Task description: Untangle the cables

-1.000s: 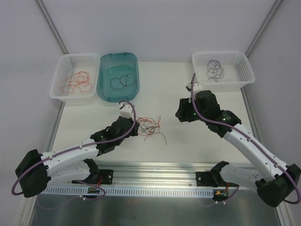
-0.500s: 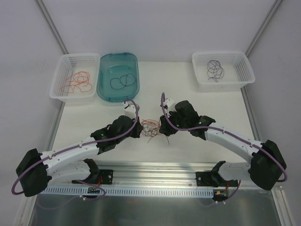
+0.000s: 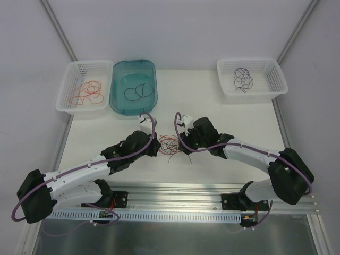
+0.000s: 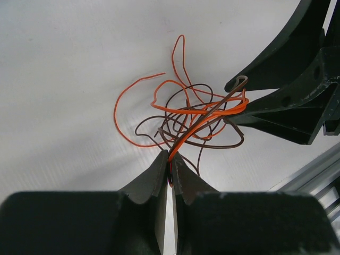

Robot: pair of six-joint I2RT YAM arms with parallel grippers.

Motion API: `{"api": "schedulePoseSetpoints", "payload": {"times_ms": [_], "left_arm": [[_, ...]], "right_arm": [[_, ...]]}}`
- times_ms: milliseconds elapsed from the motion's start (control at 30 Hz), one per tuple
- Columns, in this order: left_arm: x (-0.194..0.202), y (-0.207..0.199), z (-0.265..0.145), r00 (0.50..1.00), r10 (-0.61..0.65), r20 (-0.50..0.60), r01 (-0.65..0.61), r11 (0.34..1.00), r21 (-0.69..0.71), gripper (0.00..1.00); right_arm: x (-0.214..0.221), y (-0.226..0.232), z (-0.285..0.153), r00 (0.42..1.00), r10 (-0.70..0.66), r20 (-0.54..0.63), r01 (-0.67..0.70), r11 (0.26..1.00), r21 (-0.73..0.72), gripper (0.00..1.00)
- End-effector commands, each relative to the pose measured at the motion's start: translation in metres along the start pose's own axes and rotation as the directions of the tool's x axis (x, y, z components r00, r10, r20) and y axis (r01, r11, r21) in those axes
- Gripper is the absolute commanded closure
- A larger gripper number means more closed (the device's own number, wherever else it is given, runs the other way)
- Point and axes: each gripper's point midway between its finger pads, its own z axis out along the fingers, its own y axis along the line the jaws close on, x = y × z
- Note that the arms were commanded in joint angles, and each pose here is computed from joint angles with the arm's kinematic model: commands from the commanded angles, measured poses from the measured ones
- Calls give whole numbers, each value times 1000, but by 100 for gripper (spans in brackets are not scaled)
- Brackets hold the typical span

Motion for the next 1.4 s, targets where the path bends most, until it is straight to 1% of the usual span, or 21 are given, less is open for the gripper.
{"api": "schedulePoseSetpoints", "payload": {"times_ms": [0, 233, 267, 333, 367, 433, 467, 567, 600, 633, 733, 767, 833, 867, 933, 1000, 1133, 1267, 1300, 1333, 1367], "left_arm": [[-17, -13, -6, 999, -15, 31, 14, 999, 49, 95], [-20, -14, -7, 999, -7, 35, 5, 999, 52, 95], [-20, -12, -7, 999, -9, 39, 7, 999, 45, 95], [-20, -11, -7, 999, -11, 43, 9, 999, 37, 95], [-20, -9, -7, 999, -10, 44, 9, 999, 31, 94], [-14, -2, -8, 1000, -3, 31, 3, 1000, 2, 94], [-13, 1, -8, 1000, 3, 28, -2, 1000, -12, 94], [-8, 21, -8, 999, 12, 35, -8, 994, -109, 94], [-5, 35, -9, 999, 9, 40, -2, 984, -176, 94], [-2, 42, -9, 999, 5, 39, 3, 979, -205, 95], [5, 59, -12, 999, -22, 48, 34, 959, -280, 92], [6, 64, -12, 998, -33, 52, 47, 955, -294, 86], [9, 68, -13, 997, -57, 59, 72, 950, -303, 81], [9, 71, -14, 996, -62, 65, 79, 948, -309, 77], [10, 72, -15, 995, -66, 69, 84, 948, -307, 73], [11, 72, -16, 995, -71, 70, 89, 949, -302, 69], [16, 72, -19, 993, -91, 72, 108, 953, -284, 68], [16, 57, -18, 992, -108, 57, 118, 971, -210, 45], [14, 46, -16, 995, -94, 44, 100, 983, -152, 39], [10, 39, -15, 996, -85, 41, 89, 989, -121, 28], [8, 32, -14, 996, -78, 37, 81, 993, -87, 25]], "right_arm": [[-22, -7, 5, 995, -60, 86, 58, 998, 26, 55], [-34, -7, 12, 992, -73, 105, 72, 997, 15, 56], [-35, -4, 13, 992, -78, 102, 78, 997, -1, 58], [-38, 2, 15, 992, -76, 102, 80, 996, -37, 67], [-40, 4, 15, 992, -73, 104, 78, 996, -44, 78], [-41, 6, 9, 992, -71, 106, 77, 996, -49, 90], [-42, 6, 5, 991, -74, 109, 79, 996, -44, 99], [-45, 8, -17, 990, -89, 113, 92, 995, -26, 99], [-38, 6, -24, 993, -87, 80, 88, 996, -9, 99], [-51, 9, -41, 987, -99, 124, 99, 995, 3, 99], [-50, 5, -70, 989, -101, 110, 94, 994, 62, 99], [-65, 6, -88, 981, -116, 156, 104, 991, 84, 99], [-63, 0, -104, 985, -108, 133, 90, 987, 135, 99], [-76, -1, -119, 979, -107, 173, 79, 984, 162, 99], [-79, -7, -134, 980, -72, 185, 32, 977, 213, 99], [-88, -4, -149, 970, -59, 237, 6, 976, 218, 99], [-102, 6, -165, 954, -25, 299, -31, 983, 182, 99], [-117, 23, -171, 941, -10, 337, -26, 994, 102, 99], [-120, 24, -172, 939, 1, 344, -38, 994, 99, 99], [-129, 24, -177, 933, 3, 359, -42, 994, 101, 99], [-133, 24, -180, 930, 6, 366, -48, 993, 105, 99]]}}
